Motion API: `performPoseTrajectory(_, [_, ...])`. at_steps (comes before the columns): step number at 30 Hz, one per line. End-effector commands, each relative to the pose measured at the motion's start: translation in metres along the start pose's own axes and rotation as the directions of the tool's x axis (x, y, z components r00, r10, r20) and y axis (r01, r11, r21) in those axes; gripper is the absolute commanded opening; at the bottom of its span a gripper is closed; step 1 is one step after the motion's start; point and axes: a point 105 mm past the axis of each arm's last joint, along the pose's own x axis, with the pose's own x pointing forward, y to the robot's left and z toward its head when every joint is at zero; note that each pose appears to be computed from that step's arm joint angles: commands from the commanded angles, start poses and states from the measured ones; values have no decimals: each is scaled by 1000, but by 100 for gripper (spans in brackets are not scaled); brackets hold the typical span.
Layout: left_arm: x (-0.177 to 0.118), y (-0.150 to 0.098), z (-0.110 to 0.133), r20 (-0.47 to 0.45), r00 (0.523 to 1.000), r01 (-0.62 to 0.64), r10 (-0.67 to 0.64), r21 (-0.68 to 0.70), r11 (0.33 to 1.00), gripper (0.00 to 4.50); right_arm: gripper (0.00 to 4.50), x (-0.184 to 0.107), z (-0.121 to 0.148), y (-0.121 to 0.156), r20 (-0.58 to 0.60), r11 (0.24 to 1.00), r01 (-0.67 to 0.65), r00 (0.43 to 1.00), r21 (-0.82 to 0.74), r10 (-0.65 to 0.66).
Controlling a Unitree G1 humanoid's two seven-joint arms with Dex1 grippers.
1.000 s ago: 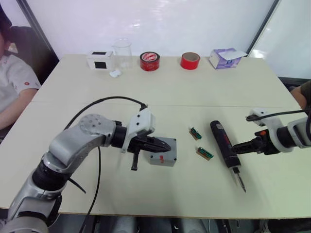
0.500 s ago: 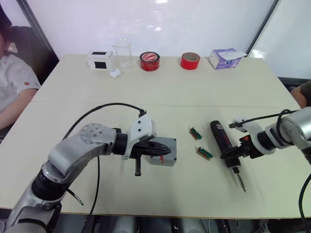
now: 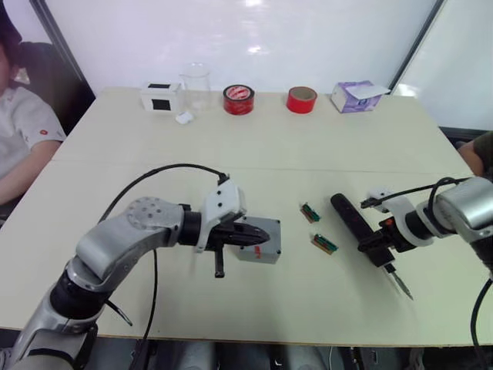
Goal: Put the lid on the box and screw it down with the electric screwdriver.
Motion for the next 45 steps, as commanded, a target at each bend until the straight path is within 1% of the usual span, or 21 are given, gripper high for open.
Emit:
performPoseTrajectory(1, [-12, 15, 6, 22, 998, -57, 57, 33, 998, 0, 178, -55, 65, -27, 306, 986, 168, 938, 3, -161])
performPoseTrajectory(3, [-13, 21, 8, 29, 997, -77, 77, 30, 997, 0, 178, -79, 94, -17, 467, 992, 126, 877, 7, -115])
performPoseTrajectory(4, [-14, 22, 9, 32, 997, -74, 74, 27, 997, 0, 178, -92, 109, -8, 567, 995, 94, 821, -12, -71])
performPoseTrajectory(5, [-13, 22, 9, 29, 997, -67, 67, 18, 998, 0, 178, -113, 131, 7, 730, 994, 86, 683, -63, -12])
performPoseTrajectory(6, [-13, 22, 8, 27, 998, -62, 61, 12, 998, 0, 178, -129, 141, 16, 823, 993, 88, 567, -81, 17])
performPoseTrajectory(7, [-14, 22, 7, 23, 998, -57, 57, 6, 998, 0, 178, -142, 146, 23, 892, 992, 90, 450, -89, 39])
performPoseTrajectory(8, [-14, 24, 2, 8, 998, -58, 58, -12, 998, 0, 178, -148, 147, 41, 932, 990, 69, 349, -127, 96])
performPoseTrajectory(9, [-15, 26, -2, -4, 998, -59, 59, -26, 998, 0, 178, -149, 145, 56, 949, 986, 45, 283, -158, 139])
performPoseTrajectory(11, [-15, 28, -7, -11, 999, -52, 52, -51, 997, 0, 178, -162, 138, 90, 963, 965, -78, 86, -250, 256])
performPoseTrajectory(12, [-13, 29, -6, 7, 999, -51, 52, -74, 996, 0, 178, -169, 133, 106, 945, 923, -207, -26, -324, 326])
performPoseTrajectory(13, [-12, 30, -5, 19, 998, -50, 51, -92, 995, 0, 178, -174, 128, 115, 927, 883, -283, -109, -374, 358])
performPoseTrajectory(14, [-10, 30, -6, 19, 999, -46, 48, -97, 994, 0, 178, -169, 125, 122, 923, 863, -327, -122, -385, 366])
performPoseTrajectory(16, [-7, 29, -11, 2, 999, -43, 44, -94, 995, 0, 178, -159, 121, 132, 925, 856, -351, -114, -380, 364])
performPoseTrajectory(18, [-4, 31, -12, -4, 999, -54, 54, -93, 994, 0, 178, -147, 117, 143, 925, 864, -337, -80, -375, 371])
performPoseTrajectory(21, [5, 30, -18, -36, 998, -56, 54, -73, 996, 0, 178, -125, 106, 161, 903, 863, -290, -8, -413, 429])
performPoseTrajectory(24, [11, 26, -30, -72, 997, -40, 36, -64, 997, 0, 178, -112, 96, 169, 886, 852, -285, 18, -440, 463])
performPoseTrajectory(25, [12, 25, -32, -74, 997, -36, 31, -67, 997, 0, 178, -110, 95, 169, 886, 852, -284, 19, -440, 463])
performPoseTrajectory(30, [20, 24, -45, -116, 993, -35, 29, -55, 998, 0, 178, -91, 91, 158, 907, 890, -233, 69, -391, 416])
performPoseTrajectory(32, [20, 26, -47, -118, 992, -41, 35, -55, 998, 0, 178, -87, 90, 157, 907, 896, -214, 81, -390, 414])
performPoseTrajectory(35, [19, 27, -47, -117, 992, -42, 36, -55, 998, 0, 178, -77, 88, 156, 903, 902, -184, 119, -390, 414])
performPoseTrajectory(45, [18, 29, -48, -119, 992, -53, 45, -63, 997, 0, 178, -54, 86, 147, 915, 925, -140, 153, -353, 372])
